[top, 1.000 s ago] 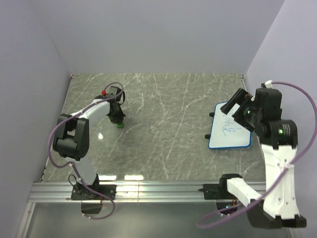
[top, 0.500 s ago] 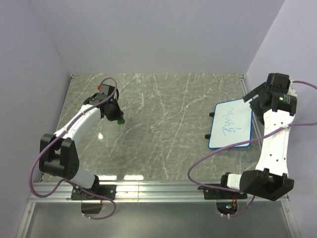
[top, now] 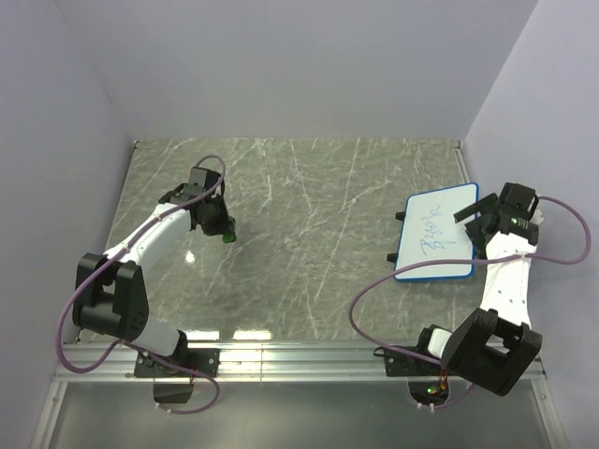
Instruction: Erase the whiteboard
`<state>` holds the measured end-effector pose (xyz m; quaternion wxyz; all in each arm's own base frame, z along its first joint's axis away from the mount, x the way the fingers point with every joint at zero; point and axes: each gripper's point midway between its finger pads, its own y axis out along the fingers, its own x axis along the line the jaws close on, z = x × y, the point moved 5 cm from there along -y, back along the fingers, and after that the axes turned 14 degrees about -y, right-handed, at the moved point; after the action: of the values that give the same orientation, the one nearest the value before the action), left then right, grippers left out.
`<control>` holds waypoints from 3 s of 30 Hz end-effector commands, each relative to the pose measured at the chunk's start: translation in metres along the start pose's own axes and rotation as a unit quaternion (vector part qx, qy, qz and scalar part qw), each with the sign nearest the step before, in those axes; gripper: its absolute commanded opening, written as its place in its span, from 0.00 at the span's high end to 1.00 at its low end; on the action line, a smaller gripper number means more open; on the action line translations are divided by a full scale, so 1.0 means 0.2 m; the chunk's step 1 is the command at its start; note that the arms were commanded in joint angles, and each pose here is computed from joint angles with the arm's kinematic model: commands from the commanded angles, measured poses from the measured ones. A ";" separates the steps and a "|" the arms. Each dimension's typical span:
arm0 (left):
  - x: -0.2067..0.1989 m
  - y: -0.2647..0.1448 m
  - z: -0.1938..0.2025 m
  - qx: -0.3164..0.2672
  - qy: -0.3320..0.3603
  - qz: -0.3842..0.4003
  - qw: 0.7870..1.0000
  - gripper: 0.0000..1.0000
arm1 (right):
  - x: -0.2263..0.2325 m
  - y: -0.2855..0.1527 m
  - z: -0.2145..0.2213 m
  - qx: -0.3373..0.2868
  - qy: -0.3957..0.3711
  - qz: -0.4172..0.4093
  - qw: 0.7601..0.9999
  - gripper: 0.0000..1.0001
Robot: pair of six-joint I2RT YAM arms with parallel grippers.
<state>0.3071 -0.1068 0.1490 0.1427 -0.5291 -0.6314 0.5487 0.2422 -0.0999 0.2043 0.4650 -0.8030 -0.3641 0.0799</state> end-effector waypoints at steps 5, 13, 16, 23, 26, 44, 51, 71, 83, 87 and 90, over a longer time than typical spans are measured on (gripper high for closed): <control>0.02 -0.01 0.00 -0.010 0.039 0.018 0.999 1.00 | 0.06 0.08 -0.04 -0.055 -0.014 -0.076 0.996 0.04; 0.03 -0.02 -0.04 -0.016 0.031 0.015 0.999 1.00 | 0.05 0.17 0.02 -0.028 -0.023 -0.076 0.996 0.73; 0.05 0.00 -0.04 -0.016 0.027 0.006 0.999 1.00 | 0.05 0.19 0.03 -0.015 -0.031 -0.076 0.997 1.00; 0.06 0.01 -0.07 -0.019 0.017 -0.002 1.000 1.00 | 0.13 0.20 0.13 0.009 -0.061 -0.106 0.992 1.00; 0.07 0.03 -0.07 -0.015 0.015 -0.007 1.000 1.00 | 0.21 0.20 0.22 0.026 -0.094 -0.121 0.988 1.00; 0.05 0.06 -0.10 -0.018 0.013 -0.016 1.000 1.00 | 1.19 -0.04 0.84 0.161 -0.252 -0.435 0.849 1.00; -0.03 0.03 -0.19 -0.033 0.019 -0.003 0.999 1.00 | 1.34 -0.03 0.81 0.148 -0.287 -0.420 0.848 1.00; -0.66 -0.05 0.00 0.024 0.166 0.248 0.954 1.00 | 1.33 -0.21 0.65 0.074 -0.314 -0.381 0.867 0.47; -0.99 -0.07 0.20 0.084 0.216 0.341 0.911 1.00 | 1.30 -0.15 0.72 0.107 -0.319 -0.376 0.863 1.00; -1.11 -0.10 0.22 0.101 0.227 0.369 0.895 1.00 | 1.29 -0.14 0.74 0.113 -0.323 -0.374 0.862 1.00; -1.16 -0.10 0.27 0.116 0.240 0.380 0.886 1.00 | 1.27 -0.13 0.76 0.118 -0.325 -0.373 0.861 1.00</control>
<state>0.3513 -0.3065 0.2196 0.1413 -0.7990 -0.3057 0.4982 0.3489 0.1842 0.2001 0.4100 -0.4721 -0.7589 0.1819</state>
